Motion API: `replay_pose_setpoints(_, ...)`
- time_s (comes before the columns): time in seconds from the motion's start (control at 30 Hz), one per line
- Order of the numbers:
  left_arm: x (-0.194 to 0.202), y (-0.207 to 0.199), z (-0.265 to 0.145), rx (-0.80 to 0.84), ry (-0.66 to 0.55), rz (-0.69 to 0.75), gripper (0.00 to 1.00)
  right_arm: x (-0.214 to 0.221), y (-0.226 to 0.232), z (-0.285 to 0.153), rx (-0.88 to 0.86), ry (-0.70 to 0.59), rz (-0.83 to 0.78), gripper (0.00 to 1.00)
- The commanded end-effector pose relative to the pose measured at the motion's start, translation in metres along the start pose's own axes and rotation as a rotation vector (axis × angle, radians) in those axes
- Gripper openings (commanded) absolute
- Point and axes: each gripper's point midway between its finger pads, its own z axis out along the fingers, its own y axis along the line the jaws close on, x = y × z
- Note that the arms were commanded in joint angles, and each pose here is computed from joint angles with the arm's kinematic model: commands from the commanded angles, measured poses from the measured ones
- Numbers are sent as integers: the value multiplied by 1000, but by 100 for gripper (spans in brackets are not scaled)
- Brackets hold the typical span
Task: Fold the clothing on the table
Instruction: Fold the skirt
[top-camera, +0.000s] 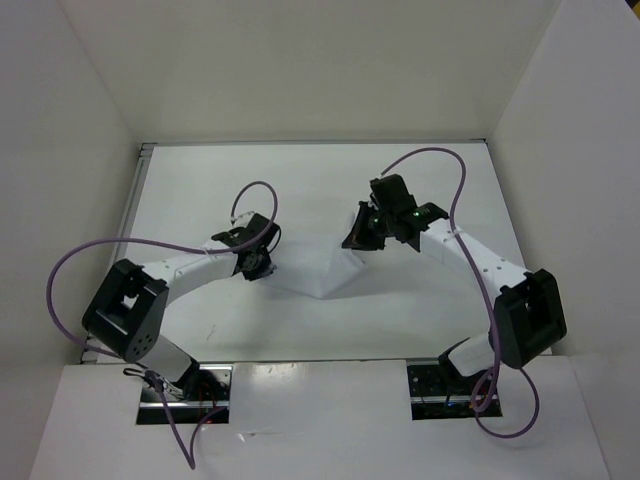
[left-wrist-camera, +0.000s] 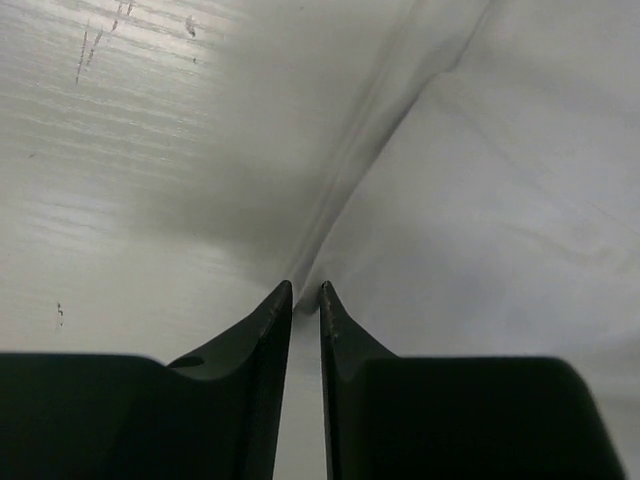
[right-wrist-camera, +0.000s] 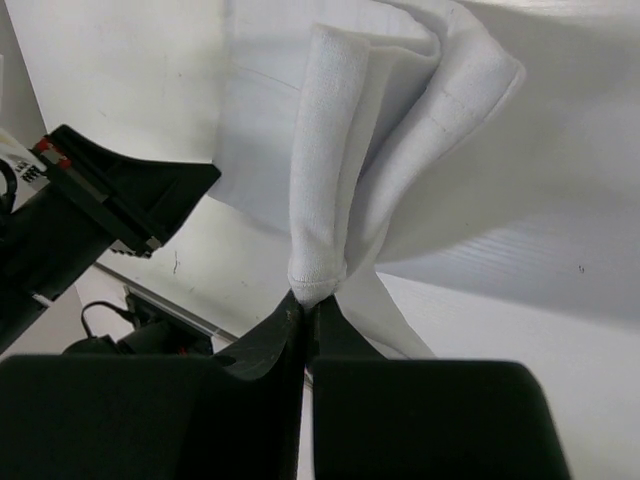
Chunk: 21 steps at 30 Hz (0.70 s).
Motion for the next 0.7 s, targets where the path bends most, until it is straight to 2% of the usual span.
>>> replay_pose_setpoints(0.0,2,12,16,-50,-12,-31,24,-16,13,-2,-18,-29,-21,0)
replay_pose_setpoints(0.3,31,-6,35,22,88,-22,21,-15,13,13,-14,-2,-23,0)
replay_pose_setpoints(0.67,44,-34,17,148,129,-5,21,-13,35,53,-31,59,-46,0)
